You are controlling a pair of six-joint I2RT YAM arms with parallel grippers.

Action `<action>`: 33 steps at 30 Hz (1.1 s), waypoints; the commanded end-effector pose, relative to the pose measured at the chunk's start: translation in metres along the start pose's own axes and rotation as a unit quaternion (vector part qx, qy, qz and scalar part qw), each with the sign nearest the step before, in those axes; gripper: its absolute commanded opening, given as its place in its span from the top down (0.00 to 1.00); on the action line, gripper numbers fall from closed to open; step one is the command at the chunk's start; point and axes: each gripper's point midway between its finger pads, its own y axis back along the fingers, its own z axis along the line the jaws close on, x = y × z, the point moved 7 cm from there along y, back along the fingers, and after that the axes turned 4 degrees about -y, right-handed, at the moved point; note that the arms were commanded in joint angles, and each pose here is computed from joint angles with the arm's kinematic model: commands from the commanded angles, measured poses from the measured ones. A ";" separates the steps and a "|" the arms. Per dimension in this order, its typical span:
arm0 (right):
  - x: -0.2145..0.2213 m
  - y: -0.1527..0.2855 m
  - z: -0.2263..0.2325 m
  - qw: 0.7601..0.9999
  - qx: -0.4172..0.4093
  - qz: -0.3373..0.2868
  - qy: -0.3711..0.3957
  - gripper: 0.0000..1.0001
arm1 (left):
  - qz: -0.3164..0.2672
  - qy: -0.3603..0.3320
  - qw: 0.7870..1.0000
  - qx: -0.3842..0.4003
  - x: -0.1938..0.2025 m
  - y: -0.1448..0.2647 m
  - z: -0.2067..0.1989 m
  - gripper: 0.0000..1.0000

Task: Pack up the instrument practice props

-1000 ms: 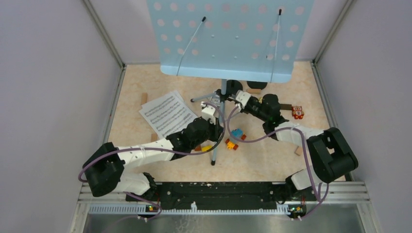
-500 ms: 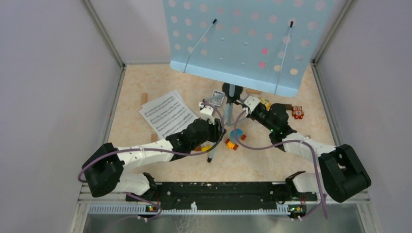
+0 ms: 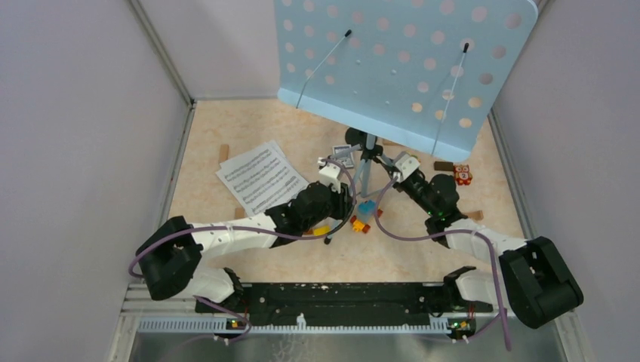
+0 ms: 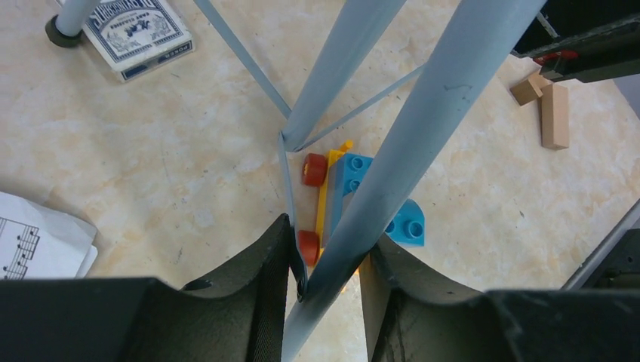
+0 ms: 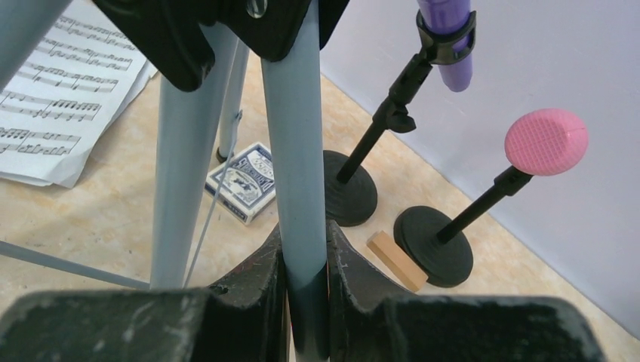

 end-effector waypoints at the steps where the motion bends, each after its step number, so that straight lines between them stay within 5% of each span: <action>1: -0.066 -0.002 -0.003 0.983 -0.013 -0.170 -0.063 1.00 | 0.083 -0.047 0.986 -0.135 0.040 -0.008 0.050 1.00; 10: -0.085 0.001 0.009 0.968 -0.069 -0.234 -0.067 1.00 | 0.053 -0.057 0.989 -0.129 0.020 -0.019 0.042 1.00; 33: -0.079 0.006 0.026 0.961 -0.092 -0.253 -0.055 1.00 | -0.036 -0.074 0.994 -0.073 -0.033 -0.013 0.021 1.00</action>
